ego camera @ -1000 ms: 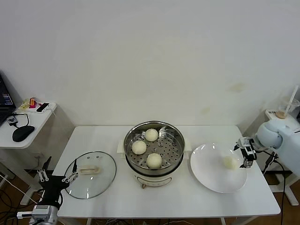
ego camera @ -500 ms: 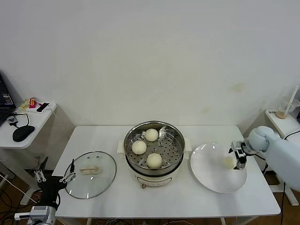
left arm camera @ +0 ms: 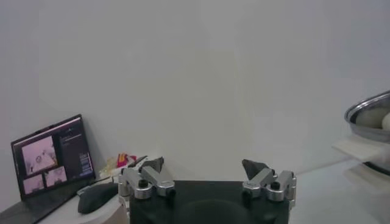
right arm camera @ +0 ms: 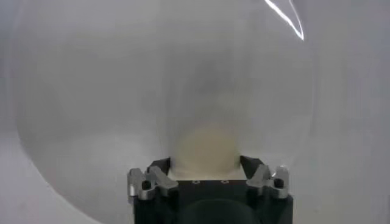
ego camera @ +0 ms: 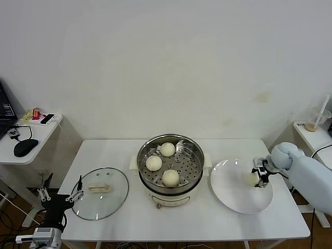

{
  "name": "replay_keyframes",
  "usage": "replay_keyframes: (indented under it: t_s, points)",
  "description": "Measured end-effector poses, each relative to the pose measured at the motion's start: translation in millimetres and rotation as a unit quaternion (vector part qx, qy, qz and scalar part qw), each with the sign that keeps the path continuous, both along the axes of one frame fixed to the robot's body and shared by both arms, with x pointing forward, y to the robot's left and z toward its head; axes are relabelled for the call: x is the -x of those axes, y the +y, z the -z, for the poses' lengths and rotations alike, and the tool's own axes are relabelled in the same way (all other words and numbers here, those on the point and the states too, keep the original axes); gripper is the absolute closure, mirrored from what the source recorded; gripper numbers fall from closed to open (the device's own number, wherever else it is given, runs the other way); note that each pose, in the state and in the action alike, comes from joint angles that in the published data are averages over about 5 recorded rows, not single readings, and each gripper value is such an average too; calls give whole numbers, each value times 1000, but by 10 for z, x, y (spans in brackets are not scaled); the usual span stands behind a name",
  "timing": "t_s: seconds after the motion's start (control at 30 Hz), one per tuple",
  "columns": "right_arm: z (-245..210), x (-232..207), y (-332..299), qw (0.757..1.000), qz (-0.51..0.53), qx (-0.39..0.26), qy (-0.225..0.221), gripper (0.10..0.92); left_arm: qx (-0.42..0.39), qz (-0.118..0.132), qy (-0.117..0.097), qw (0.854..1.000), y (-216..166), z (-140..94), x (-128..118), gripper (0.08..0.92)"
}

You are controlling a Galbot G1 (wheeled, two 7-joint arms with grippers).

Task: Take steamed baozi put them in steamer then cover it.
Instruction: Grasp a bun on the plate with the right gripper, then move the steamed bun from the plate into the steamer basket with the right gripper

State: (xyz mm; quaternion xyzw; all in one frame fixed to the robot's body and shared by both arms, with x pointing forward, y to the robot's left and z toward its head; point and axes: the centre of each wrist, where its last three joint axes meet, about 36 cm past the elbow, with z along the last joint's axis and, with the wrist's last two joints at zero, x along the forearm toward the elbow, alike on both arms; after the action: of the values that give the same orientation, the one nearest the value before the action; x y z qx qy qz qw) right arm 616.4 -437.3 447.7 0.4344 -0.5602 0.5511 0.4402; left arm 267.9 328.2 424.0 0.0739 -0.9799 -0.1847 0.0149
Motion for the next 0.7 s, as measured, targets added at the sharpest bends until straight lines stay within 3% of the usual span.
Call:
replay_keyframes:
  t_s: [0.33,0.7]
  points:
    - [-424,-57,67,1000,-3,-5,-10,401,0,1,-7,1000,-19,-56,-10,177]
    - [-1587,-184,678,995,-37,-53,-73,390,4,12,-2,1000,-92,-41,-15,177]
